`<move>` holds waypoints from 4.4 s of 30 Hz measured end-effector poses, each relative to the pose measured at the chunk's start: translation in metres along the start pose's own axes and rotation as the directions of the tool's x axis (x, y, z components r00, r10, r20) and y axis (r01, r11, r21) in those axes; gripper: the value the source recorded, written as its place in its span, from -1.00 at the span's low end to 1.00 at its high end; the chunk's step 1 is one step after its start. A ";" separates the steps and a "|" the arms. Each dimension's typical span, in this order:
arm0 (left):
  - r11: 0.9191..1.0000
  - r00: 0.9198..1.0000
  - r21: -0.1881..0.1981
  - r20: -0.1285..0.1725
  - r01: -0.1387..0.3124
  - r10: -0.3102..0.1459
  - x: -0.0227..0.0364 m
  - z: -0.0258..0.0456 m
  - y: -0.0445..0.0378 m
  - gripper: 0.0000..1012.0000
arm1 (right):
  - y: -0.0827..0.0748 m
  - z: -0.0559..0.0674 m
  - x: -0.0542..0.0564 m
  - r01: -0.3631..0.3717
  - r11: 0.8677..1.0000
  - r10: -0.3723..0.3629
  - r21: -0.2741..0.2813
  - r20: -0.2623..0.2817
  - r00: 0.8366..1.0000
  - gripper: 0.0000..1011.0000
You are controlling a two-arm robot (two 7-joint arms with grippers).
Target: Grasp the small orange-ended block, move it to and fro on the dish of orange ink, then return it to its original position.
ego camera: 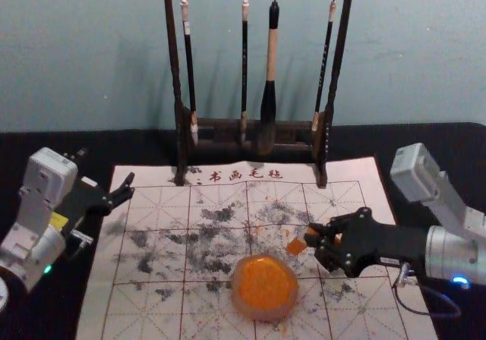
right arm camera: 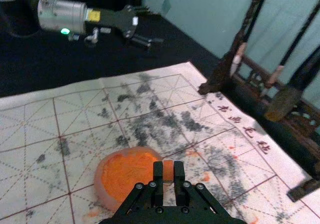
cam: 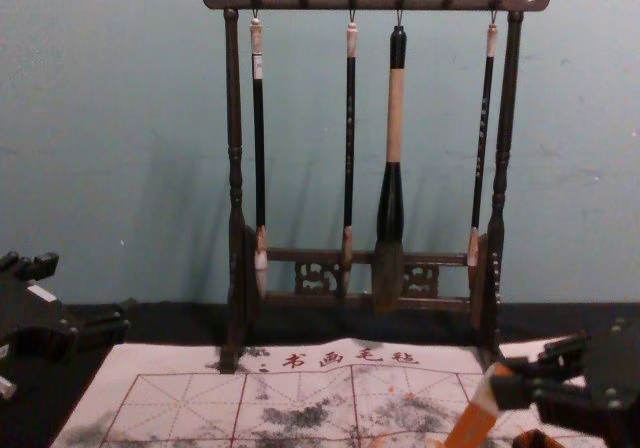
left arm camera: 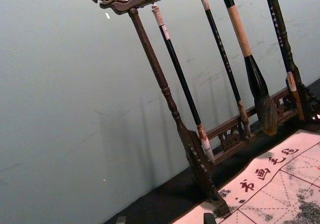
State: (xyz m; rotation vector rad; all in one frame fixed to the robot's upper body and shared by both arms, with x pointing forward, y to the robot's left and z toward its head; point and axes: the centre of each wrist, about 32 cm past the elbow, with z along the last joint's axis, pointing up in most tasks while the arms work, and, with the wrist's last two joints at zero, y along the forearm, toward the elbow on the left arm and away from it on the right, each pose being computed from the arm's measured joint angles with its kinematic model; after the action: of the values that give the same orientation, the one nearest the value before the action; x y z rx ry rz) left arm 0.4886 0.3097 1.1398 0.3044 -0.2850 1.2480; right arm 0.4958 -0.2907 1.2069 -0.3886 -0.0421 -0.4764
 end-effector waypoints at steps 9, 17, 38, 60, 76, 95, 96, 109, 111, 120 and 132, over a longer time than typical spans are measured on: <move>1.000 1.000 0.000 0.000 0.000 0.000 0.0000 0.0000 0.0000 0.98 | 0.008 0.007 -0.003 -0.052 0.997 0.055 -0.062 0.040 0.998 -0.84; 1.000 1.000 0.000 0.000 0.000 0.000 0.0000 0.0000 0.0000 0.98 | 0.012 0.010 -0.003 -0.089 0.991 0.097 -0.102 0.077 0.992 -0.83; 1.000 1.000 0.000 0.000 0.000 0.000 0.0000 0.0000 0.0000 0.98 | 0.029 0.018 -0.005 -0.162 0.975 0.182 -0.149 0.135 0.974 -0.83; 1.000 1.000 0.000 0.000 0.000 0.000 0.0000 0.0000 0.0000 0.98 | 0.046 0.026 -0.009 -0.208 0.966 0.234 -0.155 0.178 0.956 -0.84; 1.000 1.000 0.000 0.000 0.000 0.000 0.0000 0.0000 0.0000 0.98 | 0.060 0.028 -0.002 -0.184 0.968 0.215 -0.172 0.183 0.959 -0.84; 1.000 1.000 0.000 0.000 0.000 0.000 0.0000 0.0000 0.0000 0.98 | 0.051 0.031 0.005 -0.121 0.970 0.160 -0.208 0.179 0.971 -0.83; 1.000 1.000 0.000 0.000 0.000 0.000 0.0000 0.0000 0.0000 0.98 | 0.050 0.031 0.005 -0.119 0.971 0.158 -0.209 0.181 0.971 -0.84; 1.000 1.000 0.000 0.000 0.000 0.000 0.0000 0.0000 0.0000 0.98 | 0.030 0.036 -0.002 -0.133 0.967 0.176 -0.218 0.192 0.965 -0.84; 1.000 1.000 0.000 0.000 0.000 0.000 0.0000 0.0000 0.0000 0.98 | 0.029 0.037 -0.003 -0.138 0.965 0.182 -0.222 0.193 0.964 -0.84; 1.000 1.000 0.000 0.000 0.000 0.000 0.0000 0.0000 0.0000 0.98 | 0.027 0.037 -0.008 -0.172 0.957 0.220 -0.234 0.196 0.955 -0.84; 1.000 1.000 0.000 0.000 0.000 0.000 0.0000 0.0000 0.0000 0.98 | 0.036 0.042 -0.011 -0.195 0.953 0.244 -0.233 0.207 0.947 -0.84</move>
State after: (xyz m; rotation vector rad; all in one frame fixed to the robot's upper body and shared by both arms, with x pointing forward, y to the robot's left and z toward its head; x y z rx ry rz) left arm 0.4886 0.3097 1.1398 0.3045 -0.2850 1.2480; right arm 0.5042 -0.2412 1.2315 -0.6490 -0.1764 -0.2104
